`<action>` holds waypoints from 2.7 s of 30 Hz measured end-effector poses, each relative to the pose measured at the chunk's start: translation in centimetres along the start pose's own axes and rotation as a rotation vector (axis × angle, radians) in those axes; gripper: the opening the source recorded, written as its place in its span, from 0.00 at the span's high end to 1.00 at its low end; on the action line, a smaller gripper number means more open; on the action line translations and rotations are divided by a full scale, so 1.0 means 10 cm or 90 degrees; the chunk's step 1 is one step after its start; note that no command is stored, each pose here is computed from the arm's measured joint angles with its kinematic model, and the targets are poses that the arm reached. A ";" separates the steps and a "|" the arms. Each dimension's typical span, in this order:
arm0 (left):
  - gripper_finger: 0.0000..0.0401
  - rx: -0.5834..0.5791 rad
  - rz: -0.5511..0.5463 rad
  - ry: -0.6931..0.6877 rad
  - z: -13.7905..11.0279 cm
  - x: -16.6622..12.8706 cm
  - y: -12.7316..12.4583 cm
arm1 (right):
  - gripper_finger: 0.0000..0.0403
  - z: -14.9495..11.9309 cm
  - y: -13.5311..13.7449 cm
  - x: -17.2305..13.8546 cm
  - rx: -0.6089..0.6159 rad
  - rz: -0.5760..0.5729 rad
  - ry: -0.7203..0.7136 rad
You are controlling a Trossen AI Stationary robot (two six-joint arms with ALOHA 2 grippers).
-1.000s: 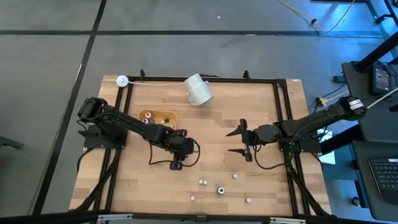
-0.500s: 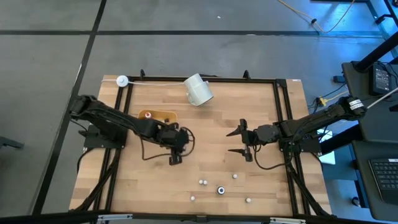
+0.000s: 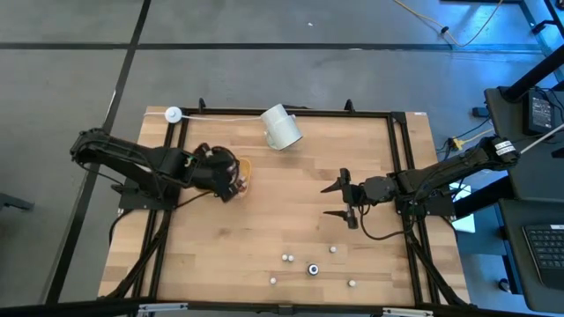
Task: Pick & Place food coloring
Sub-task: Put the large pink food coloring bottle into the bin
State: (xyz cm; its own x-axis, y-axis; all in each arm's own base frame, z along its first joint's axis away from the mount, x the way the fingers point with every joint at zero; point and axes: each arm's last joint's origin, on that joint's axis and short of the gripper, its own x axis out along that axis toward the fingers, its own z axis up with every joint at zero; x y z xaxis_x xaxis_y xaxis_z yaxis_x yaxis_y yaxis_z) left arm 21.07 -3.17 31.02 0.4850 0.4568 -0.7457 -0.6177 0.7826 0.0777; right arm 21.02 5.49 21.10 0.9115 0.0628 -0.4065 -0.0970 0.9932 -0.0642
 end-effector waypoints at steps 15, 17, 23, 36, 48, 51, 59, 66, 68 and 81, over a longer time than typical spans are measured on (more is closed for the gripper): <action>0.71 -0.116 0.119 0.075 -0.16 0.47 0.28 | 0.21 0.00 0.00 0.00 -0.015 0.000 0.000; 0.71 -0.129 0.116 0.080 -0.18 0.52 0.30 | 0.21 0.00 0.00 0.00 -0.015 0.000 0.000; 0.70 -0.165 0.135 0.088 -0.24 0.62 0.35 | 0.21 0.00 0.00 0.00 -0.014 0.001 0.000; 0.70 -0.208 0.140 0.100 -0.44 0.82 0.37 | 0.21 0.00 0.00 0.00 -0.014 0.002 0.000; 0.68 -0.225 0.141 0.099 -0.45 0.83 0.37 | 0.21 0.00 0.00 0.00 -0.014 0.002 0.000; 0.69 -0.227 0.130 0.111 -0.45 0.83 0.37 | 0.21 0.00 0.00 0.00 -0.014 0.002 0.000; 0.68 -0.227 0.115 0.130 -0.46 0.83 0.36 | 0.21 0.00 0.00 0.00 -0.014 0.002 0.000; 0.69 -0.221 0.130 0.129 -0.47 0.82 0.37 | 0.21 0.00 0.00 0.00 -0.014 0.002 0.000; 0.68 -0.224 0.130 0.129 -0.47 0.82 0.37 | 0.21 0.00 0.00 0.00 -0.014 0.002 0.000; 0.69 -0.224 0.125 0.134 -0.48 0.82 0.37 | 0.21 0.00 0.00 0.00 -0.014 0.000 0.001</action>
State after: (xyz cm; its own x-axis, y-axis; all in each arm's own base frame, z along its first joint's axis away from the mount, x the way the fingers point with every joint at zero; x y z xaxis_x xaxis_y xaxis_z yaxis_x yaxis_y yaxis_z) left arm 19.83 1.45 22.03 0.2238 0.4576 -0.8605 -0.8759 0.4816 0.0283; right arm 21.02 5.49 21.09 0.9111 0.0626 -0.4075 -0.1060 0.9907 -0.0847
